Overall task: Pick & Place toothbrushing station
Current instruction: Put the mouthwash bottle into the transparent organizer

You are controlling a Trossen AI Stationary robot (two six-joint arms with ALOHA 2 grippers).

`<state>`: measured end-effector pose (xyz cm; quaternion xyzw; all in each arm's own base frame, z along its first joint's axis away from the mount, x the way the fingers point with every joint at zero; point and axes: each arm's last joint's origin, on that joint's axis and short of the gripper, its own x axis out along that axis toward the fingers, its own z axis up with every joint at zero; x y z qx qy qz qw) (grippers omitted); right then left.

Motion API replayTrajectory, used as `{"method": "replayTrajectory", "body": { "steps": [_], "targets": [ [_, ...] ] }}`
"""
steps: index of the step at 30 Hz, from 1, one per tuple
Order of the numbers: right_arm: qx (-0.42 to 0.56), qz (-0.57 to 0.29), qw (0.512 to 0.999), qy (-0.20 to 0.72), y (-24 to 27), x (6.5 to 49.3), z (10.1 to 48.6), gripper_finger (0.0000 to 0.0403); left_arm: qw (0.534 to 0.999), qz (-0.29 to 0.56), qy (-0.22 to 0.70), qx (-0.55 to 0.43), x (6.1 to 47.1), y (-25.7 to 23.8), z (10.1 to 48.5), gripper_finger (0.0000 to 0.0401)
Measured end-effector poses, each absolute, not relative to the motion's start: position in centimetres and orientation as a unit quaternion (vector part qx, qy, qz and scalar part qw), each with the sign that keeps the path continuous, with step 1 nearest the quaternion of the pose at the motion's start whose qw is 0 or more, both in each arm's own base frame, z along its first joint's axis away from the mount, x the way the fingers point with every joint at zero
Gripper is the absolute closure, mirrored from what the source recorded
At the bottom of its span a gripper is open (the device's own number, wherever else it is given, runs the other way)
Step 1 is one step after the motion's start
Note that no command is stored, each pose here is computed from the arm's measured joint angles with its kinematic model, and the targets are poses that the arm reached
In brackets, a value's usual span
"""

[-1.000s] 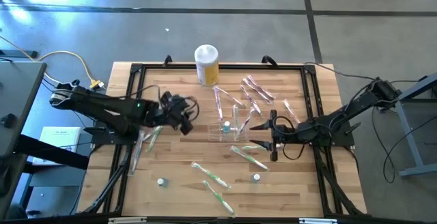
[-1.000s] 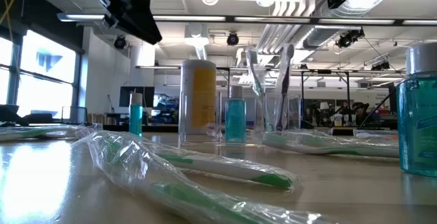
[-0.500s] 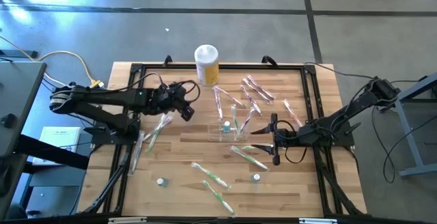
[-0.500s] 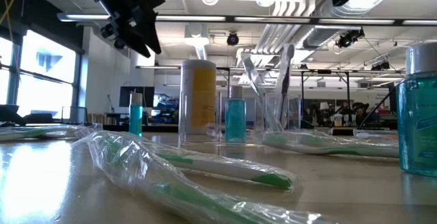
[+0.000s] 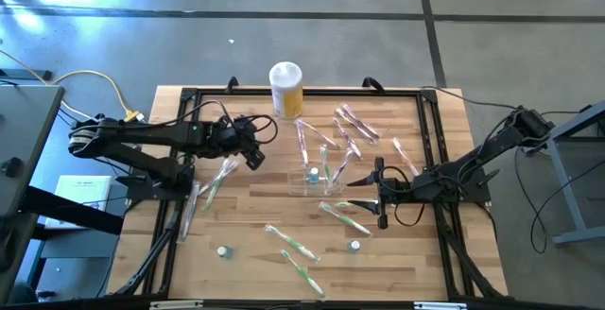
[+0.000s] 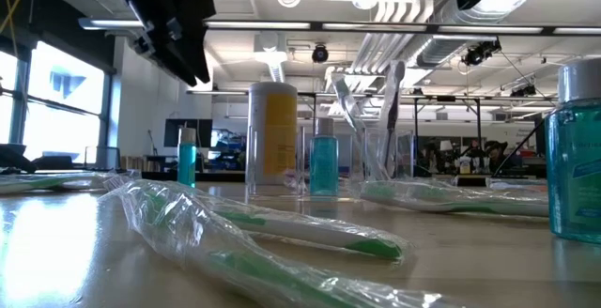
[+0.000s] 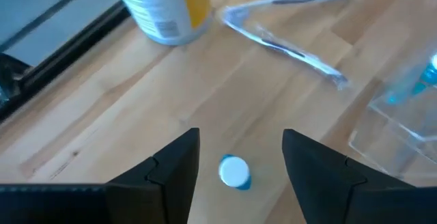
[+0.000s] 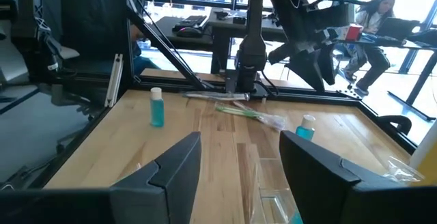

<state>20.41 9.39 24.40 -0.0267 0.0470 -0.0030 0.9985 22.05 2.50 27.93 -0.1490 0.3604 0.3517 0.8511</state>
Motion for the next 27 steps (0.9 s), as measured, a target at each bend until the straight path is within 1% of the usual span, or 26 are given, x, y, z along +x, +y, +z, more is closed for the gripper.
{"method": "replayTrajectory", "body": {
  "steps": [8,16,19,23,27],
  "targets": [
    [-0.025,-0.004,0.997,0.074,9.4,20.3,23.8,0.0211,0.848,0.354,0.367,-0.146,21.9,2.5,27.4,0.0198],
    [-0.027,-0.004,0.997,0.078,9.3,20.3,23.7,0.0211,0.826,0.375,0.390,-0.159,21.3,3.8,25.7,0.0196],
    [-0.027,-0.004,0.997,0.077,9.4,20.3,23.8,0.0211,0.821,0.380,0.389,-0.174,21.2,4.4,25.4,0.0182],
    [-0.023,-0.003,0.997,0.077,9.4,20.3,23.8,0.0211,0.818,0.369,0.380,-0.223,21.3,4.9,25.4,0.0157],
    [-0.016,-0.003,0.997,0.078,9.4,20.3,23.7,0.0211,0.816,0.372,0.372,-0.240,21.4,5.0,25.4,0.0146]
  ]
}}
